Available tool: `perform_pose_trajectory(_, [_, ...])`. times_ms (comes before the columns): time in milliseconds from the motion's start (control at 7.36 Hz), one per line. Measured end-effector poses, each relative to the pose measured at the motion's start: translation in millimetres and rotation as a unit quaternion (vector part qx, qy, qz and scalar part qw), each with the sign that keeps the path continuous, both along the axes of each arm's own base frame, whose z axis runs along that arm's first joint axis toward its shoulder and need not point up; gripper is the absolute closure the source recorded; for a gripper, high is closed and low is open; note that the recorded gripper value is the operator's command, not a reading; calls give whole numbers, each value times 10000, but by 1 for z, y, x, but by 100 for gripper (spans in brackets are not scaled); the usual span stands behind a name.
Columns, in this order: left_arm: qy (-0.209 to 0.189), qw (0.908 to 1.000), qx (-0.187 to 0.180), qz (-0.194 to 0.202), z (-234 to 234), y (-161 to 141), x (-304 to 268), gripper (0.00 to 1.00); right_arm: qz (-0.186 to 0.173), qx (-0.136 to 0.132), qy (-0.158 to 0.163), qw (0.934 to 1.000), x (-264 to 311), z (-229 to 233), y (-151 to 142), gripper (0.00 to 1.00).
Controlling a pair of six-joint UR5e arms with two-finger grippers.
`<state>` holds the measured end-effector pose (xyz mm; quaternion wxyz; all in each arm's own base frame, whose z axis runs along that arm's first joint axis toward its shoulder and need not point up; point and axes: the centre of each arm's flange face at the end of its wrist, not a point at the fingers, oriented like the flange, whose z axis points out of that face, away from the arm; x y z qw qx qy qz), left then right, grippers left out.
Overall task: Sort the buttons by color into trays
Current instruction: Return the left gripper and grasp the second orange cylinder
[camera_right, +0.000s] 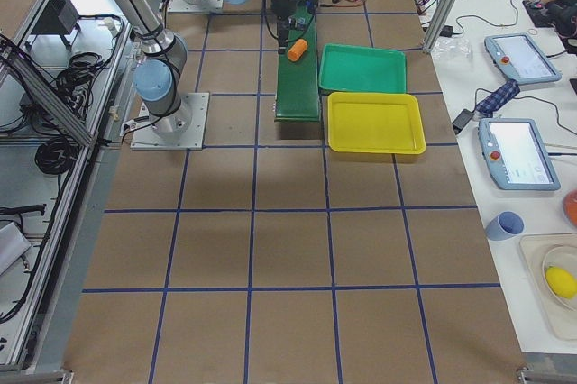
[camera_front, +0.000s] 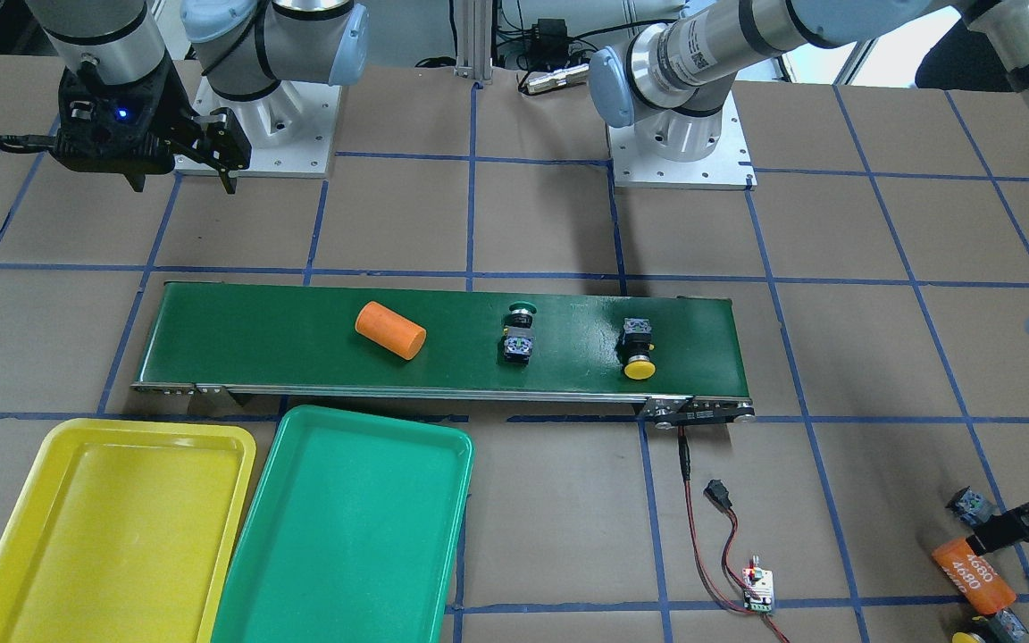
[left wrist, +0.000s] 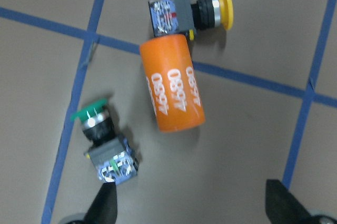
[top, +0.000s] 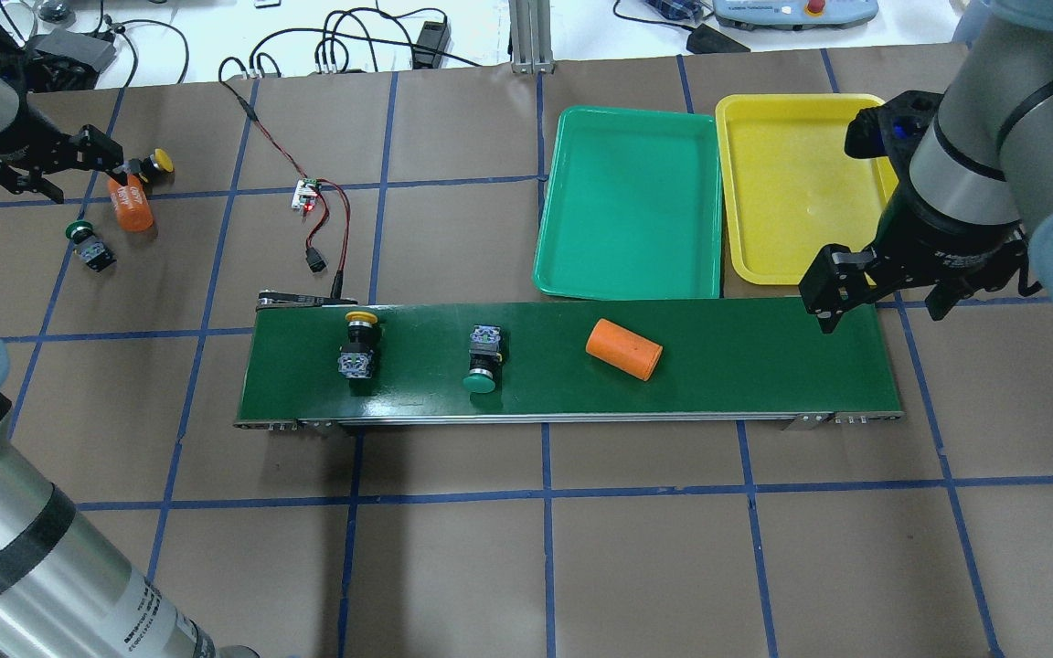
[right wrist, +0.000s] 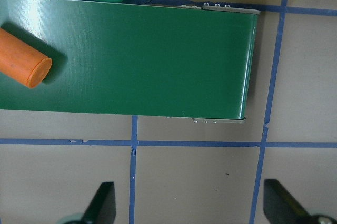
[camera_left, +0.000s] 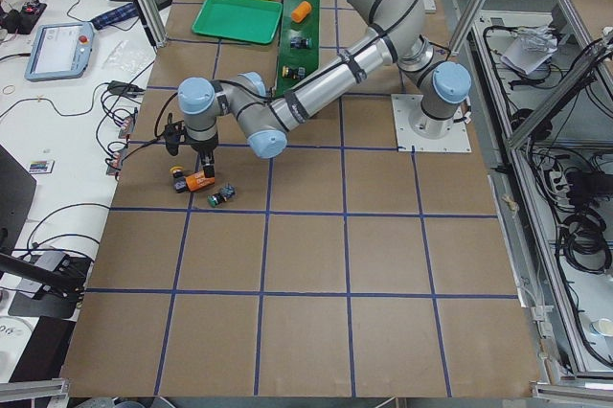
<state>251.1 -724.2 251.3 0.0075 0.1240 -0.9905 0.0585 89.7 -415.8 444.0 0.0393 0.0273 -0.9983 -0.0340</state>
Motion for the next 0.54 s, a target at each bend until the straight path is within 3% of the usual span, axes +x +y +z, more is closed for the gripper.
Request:
perform_pose_trajectory(272, [75, 9999, 115, -8, -29, -14, 7, 0, 0, 24, -1, 10000, 0, -4, 3, 2])
perform_pose_trajectory(408, [109, 9998, 138, -10, -43, -18, 6, 10, 0, 35, -2, 10000, 0, -5, 5, 1])
perform_pose_trajectory(543, [118, 9999, 122, -23, -53, -21, 5, 42, -3, 37, -2, 10000, 0, -6, 6, 1])
